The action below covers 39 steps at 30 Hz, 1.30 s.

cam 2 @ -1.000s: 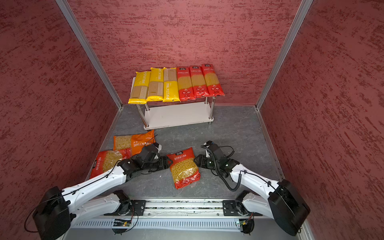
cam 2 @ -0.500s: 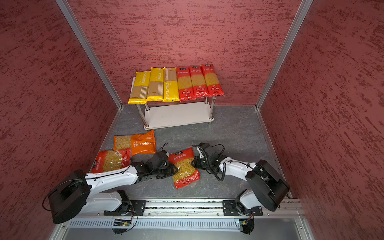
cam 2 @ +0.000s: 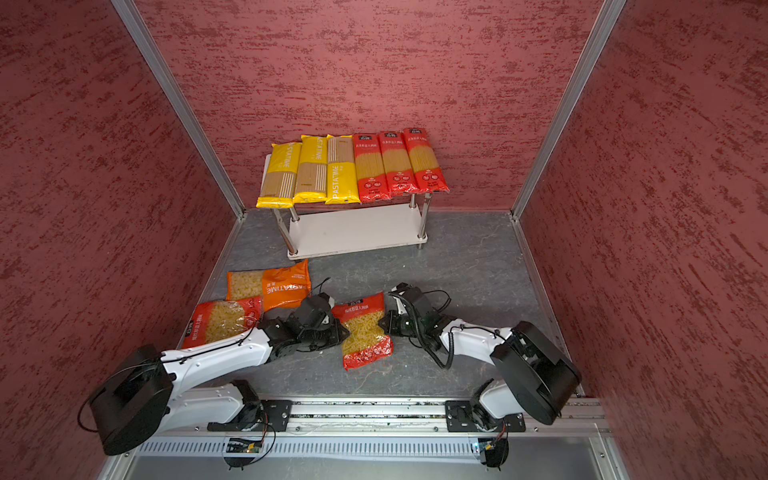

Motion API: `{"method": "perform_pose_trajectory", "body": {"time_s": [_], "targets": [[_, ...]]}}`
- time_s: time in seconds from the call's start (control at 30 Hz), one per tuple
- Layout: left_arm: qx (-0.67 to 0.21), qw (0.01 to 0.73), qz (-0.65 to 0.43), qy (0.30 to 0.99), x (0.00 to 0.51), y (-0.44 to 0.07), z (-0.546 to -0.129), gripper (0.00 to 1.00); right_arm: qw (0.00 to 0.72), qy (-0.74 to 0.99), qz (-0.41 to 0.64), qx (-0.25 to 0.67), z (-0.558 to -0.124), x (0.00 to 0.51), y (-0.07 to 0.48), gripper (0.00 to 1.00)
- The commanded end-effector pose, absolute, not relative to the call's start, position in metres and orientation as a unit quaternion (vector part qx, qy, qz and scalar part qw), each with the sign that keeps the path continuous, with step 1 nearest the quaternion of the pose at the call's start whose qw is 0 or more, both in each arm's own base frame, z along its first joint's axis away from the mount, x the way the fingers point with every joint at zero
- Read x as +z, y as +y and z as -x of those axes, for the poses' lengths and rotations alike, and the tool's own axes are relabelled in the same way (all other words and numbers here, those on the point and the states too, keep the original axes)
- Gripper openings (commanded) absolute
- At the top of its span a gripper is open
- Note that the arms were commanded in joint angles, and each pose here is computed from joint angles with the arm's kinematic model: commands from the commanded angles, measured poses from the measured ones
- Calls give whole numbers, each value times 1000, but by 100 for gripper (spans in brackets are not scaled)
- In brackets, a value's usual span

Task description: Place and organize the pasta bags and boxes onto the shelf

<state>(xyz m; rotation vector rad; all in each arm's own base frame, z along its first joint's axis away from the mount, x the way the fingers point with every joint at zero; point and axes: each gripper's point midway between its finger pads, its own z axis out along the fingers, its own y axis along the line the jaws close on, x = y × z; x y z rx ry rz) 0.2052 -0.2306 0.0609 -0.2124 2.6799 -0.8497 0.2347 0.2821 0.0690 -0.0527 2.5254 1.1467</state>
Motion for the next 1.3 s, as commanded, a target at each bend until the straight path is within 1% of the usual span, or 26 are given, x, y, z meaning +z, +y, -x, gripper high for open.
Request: {"method": "perform_pose_trajectory", "body": {"time_s": [0.0, 0.17, 0.27, 0.43, 0.53, 0.7, 0.8, 0.97, 1.07, 1.17, 1.27], "targets": [[-329, 213, 60, 918, 97, -236, -227, 15, 249, 847, 58, 466, -253, 128, 308, 0], [-329, 251, 56, 909, 118, -227, -249, 6, 298, 828, 68, 470, -273, 151, 316, 0], [-325, 272, 42, 905, 129, -224, -260, 4, 324, 810, 70, 484, -286, 171, 326, 0], [-303, 328, 12, 895, 155, -212, -279, 0, 340, 797, 70, 494, -306, 181, 341, 0], [-301, 369, 28, 879, 172, -195, -301, 0, 356, 787, 70, 499, -322, 189, 350, 0], [-268, 417, 58, 866, 194, -162, -349, 0, 397, 770, 52, 496, -371, 202, 360, 0], [-239, 439, 56, 864, 202, -156, -373, 0, 422, 757, 31, 498, -402, 206, 363, 0], [-217, 468, 45, 856, 211, -160, -409, 0, 472, 744, 1, 473, -449, 210, 360, 0], [-199, 482, 52, 852, 208, -156, -429, 0, 491, 738, -21, 462, -473, 208, 356, 0], [-187, 485, 62, 852, 201, -154, -445, 0, 493, 740, -30, 456, -491, 204, 355, 0], [-173, 486, 80, 853, 191, -151, -458, 0, 484, 746, -34, 457, -500, 196, 357, 7]]}}
